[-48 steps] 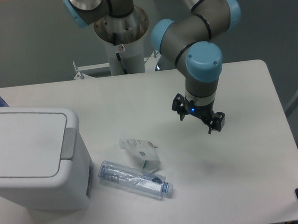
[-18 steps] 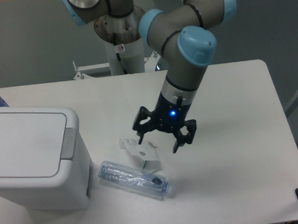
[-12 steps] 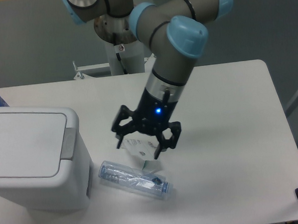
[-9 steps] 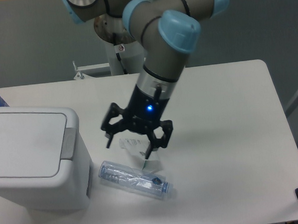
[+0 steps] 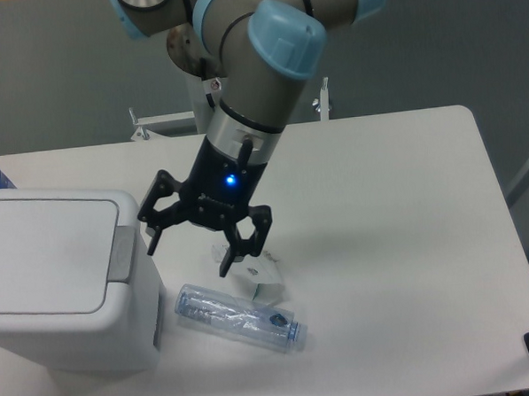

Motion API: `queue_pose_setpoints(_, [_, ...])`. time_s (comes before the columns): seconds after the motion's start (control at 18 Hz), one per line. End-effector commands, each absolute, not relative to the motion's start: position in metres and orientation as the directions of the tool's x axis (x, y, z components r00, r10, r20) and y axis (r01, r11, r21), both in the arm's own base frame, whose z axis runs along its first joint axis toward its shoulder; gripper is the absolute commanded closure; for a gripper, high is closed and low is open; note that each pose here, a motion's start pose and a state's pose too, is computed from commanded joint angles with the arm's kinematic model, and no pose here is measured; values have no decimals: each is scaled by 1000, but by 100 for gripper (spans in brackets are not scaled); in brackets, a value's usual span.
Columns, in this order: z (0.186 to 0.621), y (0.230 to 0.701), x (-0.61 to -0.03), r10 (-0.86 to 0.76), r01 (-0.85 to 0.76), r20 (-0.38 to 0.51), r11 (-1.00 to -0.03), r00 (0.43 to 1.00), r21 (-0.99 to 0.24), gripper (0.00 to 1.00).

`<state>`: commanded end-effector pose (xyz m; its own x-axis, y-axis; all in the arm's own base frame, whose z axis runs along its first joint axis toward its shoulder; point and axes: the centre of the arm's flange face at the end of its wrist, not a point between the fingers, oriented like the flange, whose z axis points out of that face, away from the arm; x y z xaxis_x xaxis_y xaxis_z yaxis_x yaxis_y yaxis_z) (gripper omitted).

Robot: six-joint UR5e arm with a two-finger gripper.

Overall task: Open the trash can
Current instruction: 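Push the gripper finger against the lid edge to flip it open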

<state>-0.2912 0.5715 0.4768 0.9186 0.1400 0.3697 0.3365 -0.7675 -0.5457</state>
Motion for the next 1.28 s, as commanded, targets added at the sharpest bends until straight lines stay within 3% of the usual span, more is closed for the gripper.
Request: queue_pose_setpoints(1.28, [454,576,-284,148,345,387,-788,910,-510,0])
